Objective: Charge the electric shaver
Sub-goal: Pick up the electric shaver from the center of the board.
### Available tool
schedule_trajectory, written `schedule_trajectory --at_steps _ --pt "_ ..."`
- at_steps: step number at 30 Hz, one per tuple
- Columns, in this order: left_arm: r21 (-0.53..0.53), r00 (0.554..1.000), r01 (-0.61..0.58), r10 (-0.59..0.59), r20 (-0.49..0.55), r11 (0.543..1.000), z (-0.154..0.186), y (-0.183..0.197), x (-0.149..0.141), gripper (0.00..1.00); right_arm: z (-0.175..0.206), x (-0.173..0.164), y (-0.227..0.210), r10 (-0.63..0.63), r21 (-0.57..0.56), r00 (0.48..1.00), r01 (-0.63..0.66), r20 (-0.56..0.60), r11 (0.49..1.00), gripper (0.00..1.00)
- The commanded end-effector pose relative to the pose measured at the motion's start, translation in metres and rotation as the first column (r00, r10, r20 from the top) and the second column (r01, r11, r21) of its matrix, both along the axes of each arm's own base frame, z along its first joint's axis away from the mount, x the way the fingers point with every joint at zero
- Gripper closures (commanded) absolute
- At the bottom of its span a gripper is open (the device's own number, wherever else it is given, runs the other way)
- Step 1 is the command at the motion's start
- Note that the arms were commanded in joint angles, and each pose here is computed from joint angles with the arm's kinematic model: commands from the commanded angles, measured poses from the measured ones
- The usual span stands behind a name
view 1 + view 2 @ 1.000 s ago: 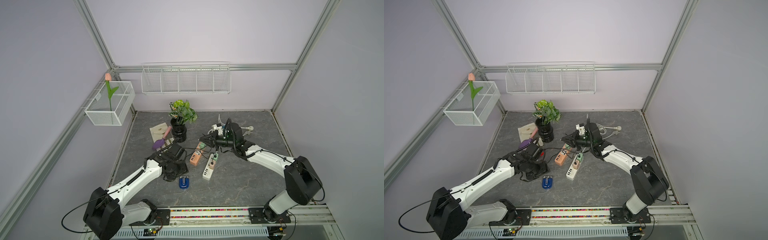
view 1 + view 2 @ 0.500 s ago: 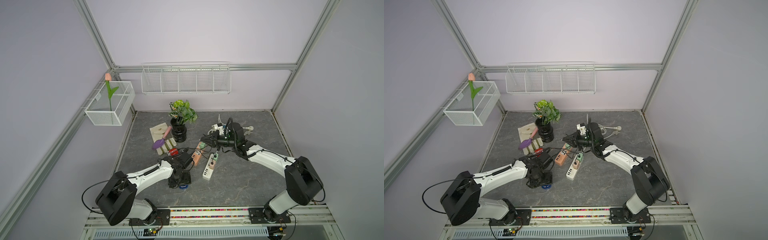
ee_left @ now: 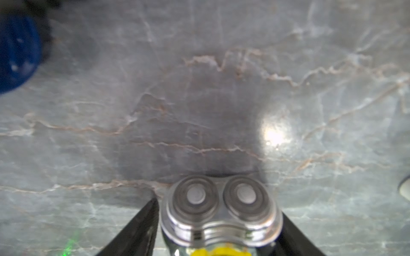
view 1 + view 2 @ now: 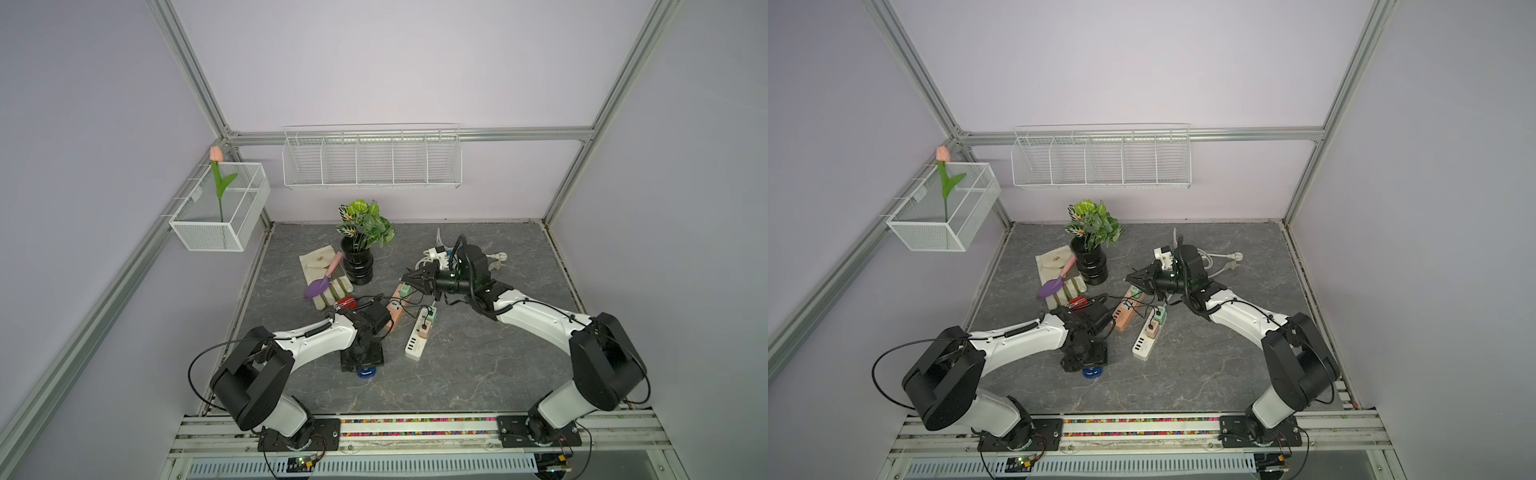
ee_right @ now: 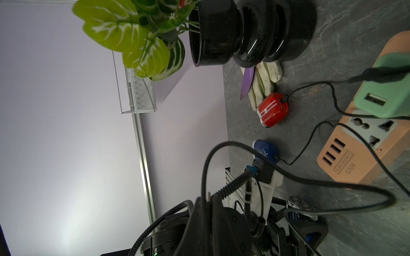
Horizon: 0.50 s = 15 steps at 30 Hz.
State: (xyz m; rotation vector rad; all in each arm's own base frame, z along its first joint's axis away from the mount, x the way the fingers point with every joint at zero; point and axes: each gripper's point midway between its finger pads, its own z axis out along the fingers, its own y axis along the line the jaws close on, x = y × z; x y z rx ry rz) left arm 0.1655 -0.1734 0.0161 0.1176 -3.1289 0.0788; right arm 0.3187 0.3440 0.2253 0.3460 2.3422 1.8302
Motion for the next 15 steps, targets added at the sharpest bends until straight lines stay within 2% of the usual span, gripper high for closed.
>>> schedule_trajectory --at_steps 1,9,12,15 --pt "-0.014 1.0 -0.006 0.006 0.008 1.0 -0.009 -0.008 0.007 0.34 0.01 -0.004 -0.006 -0.001 0.023 1.0 0.001 0.027 1.0 0.93" --pt "-0.047 0.999 -0.04 0.04 -0.007 0.998 -0.006 -0.014 0.005 0.55 0.003 -0.006 -0.008 0.001 0.016 1.0 -0.001 0.02 1.0 0.93" --pt "-0.071 0.998 -0.064 0.066 0.024 0.995 0.01 -0.019 0.012 0.65 0.001 -0.007 -0.008 0.009 0.016 0.999 -0.009 0.031 1.0 0.93" --pt "-0.09 0.983 -0.163 0.169 0.066 0.983 0.042 -0.017 0.026 0.77 0.009 -0.007 -0.008 0.024 0.029 0.996 -0.027 0.086 0.999 0.93"
